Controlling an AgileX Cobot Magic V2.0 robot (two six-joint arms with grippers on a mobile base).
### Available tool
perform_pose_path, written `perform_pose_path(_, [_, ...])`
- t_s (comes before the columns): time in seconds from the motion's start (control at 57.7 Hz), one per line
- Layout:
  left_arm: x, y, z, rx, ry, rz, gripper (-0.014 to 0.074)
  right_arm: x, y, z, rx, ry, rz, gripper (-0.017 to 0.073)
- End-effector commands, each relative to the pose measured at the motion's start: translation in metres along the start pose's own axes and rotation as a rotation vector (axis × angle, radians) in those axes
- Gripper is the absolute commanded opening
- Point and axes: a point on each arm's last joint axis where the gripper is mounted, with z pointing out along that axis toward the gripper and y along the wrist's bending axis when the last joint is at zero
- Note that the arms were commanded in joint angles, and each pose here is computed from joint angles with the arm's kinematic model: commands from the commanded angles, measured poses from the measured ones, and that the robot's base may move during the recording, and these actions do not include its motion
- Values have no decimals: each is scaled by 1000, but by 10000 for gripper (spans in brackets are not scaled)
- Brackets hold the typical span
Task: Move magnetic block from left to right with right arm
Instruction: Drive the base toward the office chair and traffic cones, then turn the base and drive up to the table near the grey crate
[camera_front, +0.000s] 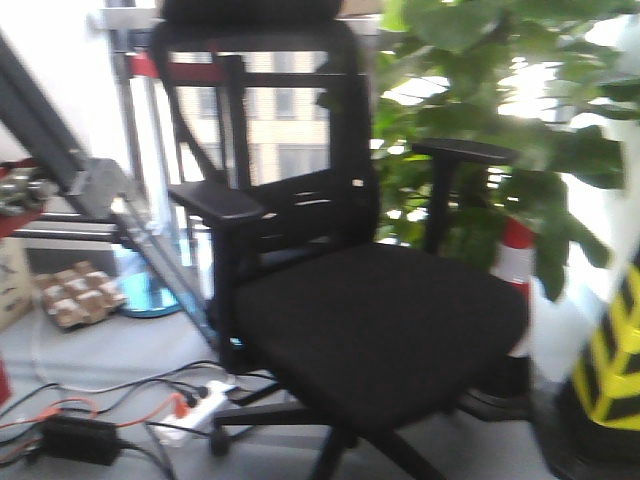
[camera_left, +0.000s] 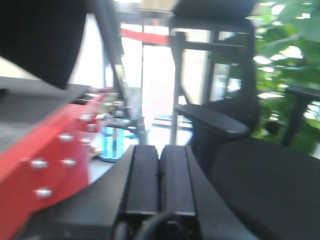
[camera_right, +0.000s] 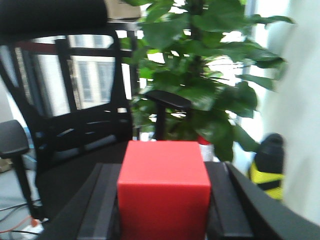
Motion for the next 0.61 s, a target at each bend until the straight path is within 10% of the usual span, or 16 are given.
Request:
perform_pose_path(0.0, [-5, 0, -1, 0, -85, -10, -126, -18, 0, -1, 4, -112, -8, 318])
perform_pose_path(0.589, [-5, 0, -1, 0, -85, -10, -126, -18, 0, -1, 4, -112, -8, 318])
